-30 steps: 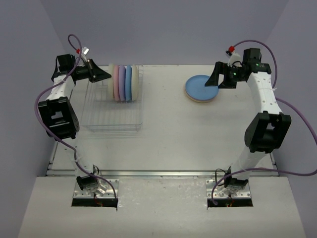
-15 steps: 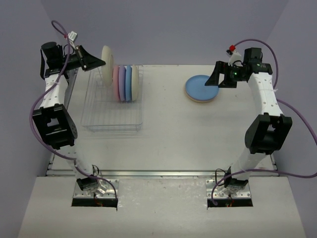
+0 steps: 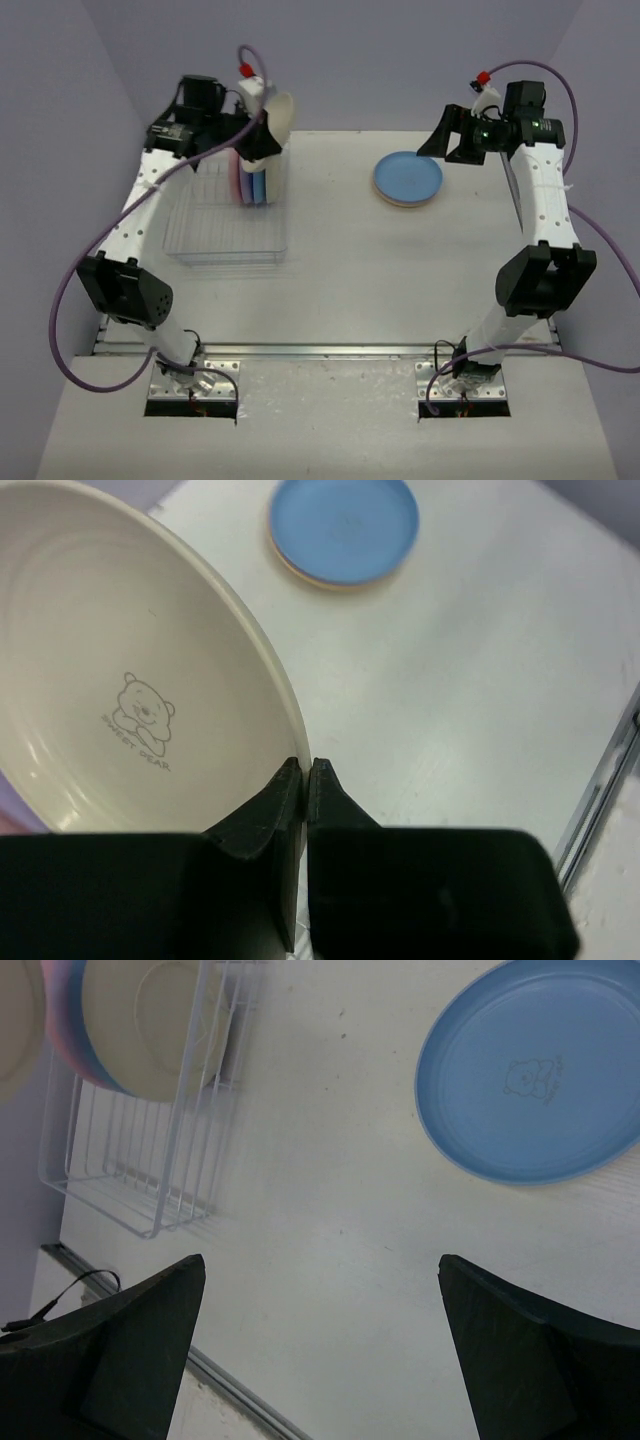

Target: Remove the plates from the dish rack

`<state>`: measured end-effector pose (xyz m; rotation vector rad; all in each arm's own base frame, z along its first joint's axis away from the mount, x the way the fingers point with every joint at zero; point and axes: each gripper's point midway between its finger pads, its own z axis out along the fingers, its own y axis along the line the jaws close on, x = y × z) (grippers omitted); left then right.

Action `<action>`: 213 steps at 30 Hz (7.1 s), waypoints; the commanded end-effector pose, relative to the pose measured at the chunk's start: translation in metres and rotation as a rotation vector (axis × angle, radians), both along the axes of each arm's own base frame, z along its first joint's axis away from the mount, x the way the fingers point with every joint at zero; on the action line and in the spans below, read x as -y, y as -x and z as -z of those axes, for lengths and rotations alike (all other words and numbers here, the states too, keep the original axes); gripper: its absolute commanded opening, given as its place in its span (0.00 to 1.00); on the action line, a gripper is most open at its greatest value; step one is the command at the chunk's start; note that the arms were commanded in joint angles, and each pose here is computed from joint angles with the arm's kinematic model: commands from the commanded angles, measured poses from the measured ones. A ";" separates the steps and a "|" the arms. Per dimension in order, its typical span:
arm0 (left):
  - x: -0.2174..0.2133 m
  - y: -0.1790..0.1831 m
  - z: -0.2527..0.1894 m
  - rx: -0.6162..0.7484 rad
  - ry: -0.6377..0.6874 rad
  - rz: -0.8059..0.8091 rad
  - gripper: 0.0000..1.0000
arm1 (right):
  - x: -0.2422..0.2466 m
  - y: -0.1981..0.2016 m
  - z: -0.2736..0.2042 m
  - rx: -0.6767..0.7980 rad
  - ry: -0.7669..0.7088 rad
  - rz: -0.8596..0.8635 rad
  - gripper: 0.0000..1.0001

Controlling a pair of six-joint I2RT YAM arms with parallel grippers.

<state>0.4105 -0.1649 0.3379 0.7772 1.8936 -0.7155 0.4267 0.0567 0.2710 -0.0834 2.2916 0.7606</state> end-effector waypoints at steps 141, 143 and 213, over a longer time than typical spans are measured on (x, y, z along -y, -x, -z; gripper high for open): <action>-0.125 -0.075 0.131 -0.479 0.466 -0.264 0.49 | 0.008 0.031 0.038 0.004 -0.021 -0.047 0.99; -0.124 -0.077 0.132 -0.485 0.484 -0.252 0.42 | 0.007 0.031 0.036 0.005 -0.025 -0.051 0.99; 0.085 0.064 0.005 0.130 -0.261 -0.010 0.00 | 0.000 0.048 -0.042 0.121 -0.049 0.009 0.99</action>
